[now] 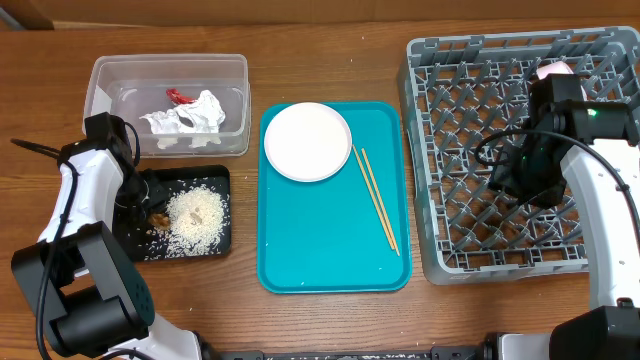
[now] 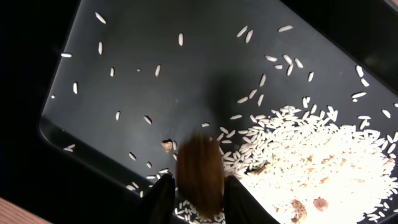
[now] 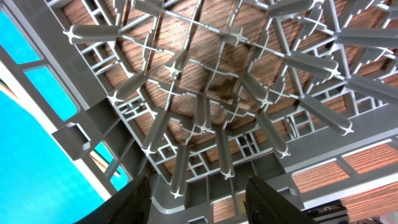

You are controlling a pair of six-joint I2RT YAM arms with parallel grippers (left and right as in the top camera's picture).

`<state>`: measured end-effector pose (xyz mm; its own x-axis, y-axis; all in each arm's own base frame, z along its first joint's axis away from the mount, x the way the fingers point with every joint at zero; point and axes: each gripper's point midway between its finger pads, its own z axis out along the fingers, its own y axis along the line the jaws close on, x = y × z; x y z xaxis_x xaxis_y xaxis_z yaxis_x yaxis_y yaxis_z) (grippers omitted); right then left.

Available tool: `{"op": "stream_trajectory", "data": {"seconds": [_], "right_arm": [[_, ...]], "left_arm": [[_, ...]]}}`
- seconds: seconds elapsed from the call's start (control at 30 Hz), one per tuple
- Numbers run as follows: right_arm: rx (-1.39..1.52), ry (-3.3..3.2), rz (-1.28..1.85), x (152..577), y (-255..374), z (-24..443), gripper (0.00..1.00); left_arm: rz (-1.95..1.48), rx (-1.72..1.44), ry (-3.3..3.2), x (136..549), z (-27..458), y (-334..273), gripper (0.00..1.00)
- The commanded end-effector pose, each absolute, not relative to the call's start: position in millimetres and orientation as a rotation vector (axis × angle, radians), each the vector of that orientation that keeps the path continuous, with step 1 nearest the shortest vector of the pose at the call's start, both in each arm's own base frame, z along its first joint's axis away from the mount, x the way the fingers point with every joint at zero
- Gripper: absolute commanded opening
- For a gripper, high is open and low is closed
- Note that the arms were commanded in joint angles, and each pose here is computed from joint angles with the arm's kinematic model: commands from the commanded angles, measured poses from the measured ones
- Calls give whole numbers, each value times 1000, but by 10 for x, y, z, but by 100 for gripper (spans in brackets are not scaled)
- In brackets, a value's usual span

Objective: Sort waste into correct bins and load items into the dishwasher
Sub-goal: 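Reach the right gripper to the white plate and grasp its rim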

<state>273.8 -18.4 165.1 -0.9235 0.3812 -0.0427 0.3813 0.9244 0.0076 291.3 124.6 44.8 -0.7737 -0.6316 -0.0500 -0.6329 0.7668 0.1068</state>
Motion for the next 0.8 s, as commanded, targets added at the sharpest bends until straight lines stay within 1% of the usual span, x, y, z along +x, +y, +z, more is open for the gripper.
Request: {"op": "stream_trajectory", "data": {"seconds": [0.0,0.23,0.37,0.47,0.53,0.6,0.7,0.77], "right_arm": [[601,3000,-3,2780,-197,1743,52],[601,2999,-2,2782,-198,1744,52],[600,2995,0,2794,-197,1745,52],[592,2957,17,2892,-192,1755,53],[579,2891,32,3056,-200,1783,53],[555,2812,97,3263,-151,1847,53],[451,2684,339,3602,141,2061,55],[303,2574,502,3835,425,2275,56]], "left_arm": [[217,-1078,2938,2903,434,1285,29],[210,-1080,2943,2895,433,1273,31],[71,-1051,2950,2951,457,1132,37],[-48,-1027,2916,3029,577,1020,40],[-147,-994,2893,3071,692,907,43],[-243,-938,2878,3078,844,761,43],[-272,-839,2871,3034,1060,586,44],[-268,-770,2865,2995,1199,459,44]]}}
